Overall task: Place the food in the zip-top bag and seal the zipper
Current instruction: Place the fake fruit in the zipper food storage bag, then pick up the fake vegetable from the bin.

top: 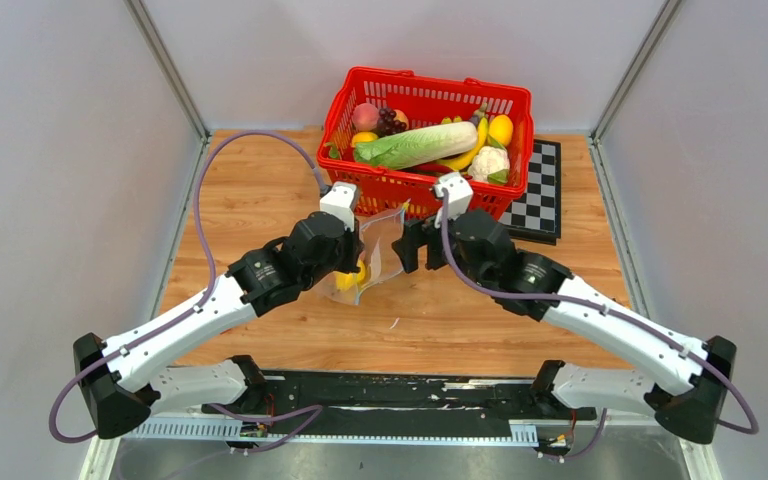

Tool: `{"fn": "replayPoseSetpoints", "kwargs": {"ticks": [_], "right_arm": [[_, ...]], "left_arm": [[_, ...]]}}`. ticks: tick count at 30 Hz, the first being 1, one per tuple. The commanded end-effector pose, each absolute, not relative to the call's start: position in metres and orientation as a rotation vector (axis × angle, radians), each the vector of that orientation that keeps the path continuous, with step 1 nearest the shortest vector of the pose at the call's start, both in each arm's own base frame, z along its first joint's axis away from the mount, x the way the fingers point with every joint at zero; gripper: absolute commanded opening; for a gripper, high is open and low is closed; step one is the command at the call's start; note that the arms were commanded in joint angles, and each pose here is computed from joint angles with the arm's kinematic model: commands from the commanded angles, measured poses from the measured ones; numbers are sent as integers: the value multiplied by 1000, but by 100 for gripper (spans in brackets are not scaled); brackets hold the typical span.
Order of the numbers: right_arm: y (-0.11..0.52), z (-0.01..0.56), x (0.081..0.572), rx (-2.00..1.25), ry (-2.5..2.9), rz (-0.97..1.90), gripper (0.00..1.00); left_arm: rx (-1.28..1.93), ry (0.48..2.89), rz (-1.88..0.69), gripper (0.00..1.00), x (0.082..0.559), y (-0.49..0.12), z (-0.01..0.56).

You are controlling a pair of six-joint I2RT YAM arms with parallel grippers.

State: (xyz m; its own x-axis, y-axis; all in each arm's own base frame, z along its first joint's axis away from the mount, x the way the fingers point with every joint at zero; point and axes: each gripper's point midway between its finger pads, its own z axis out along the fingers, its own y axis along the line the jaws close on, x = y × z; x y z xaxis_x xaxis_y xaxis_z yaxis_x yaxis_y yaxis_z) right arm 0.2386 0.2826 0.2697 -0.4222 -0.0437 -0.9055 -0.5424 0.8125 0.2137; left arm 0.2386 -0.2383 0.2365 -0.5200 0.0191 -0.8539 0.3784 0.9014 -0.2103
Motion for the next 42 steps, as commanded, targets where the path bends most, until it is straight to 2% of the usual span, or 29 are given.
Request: {"fn": "replayPoseSetpoints", "kwargs": {"ticks": [1, 3, 4, 8, 14, 26, 29, 33, 42], "right_arm": [[259, 297, 258, -274, 1825, 569, 81], [248, 302, 269, -273, 1812, 534, 71], [240, 304, 277, -264, 1813, 503, 70], [206, 323, 315, -169, 1808, 394, 72], [159, 320, 375, -61, 1866, 203, 74], [86, 298, 500, 58, 1982, -222, 67], [77, 276, 528, 39, 2038, -304, 67], [67, 263, 556, 52, 2075, -339, 65], [83, 249, 589, 26, 2064, -131, 59]], "left_arm": [[247, 2043, -482, 0, 242, -238, 248], [252, 2045, -484, 0, 241, -238, 247], [255, 2048, -483, 0, 241, -238, 246], [261, 2055, -484, 0, 239, -238, 244], [270, 2067, -479, 0, 239, -238, 240], [306, 2076, -469, 0, 237, -239, 237], [313, 2078, -457, 0, 237, -237, 236], [318, 2076, -447, 0, 237, -235, 236], [314, 2081, -439, 0, 237, -234, 235]]}}
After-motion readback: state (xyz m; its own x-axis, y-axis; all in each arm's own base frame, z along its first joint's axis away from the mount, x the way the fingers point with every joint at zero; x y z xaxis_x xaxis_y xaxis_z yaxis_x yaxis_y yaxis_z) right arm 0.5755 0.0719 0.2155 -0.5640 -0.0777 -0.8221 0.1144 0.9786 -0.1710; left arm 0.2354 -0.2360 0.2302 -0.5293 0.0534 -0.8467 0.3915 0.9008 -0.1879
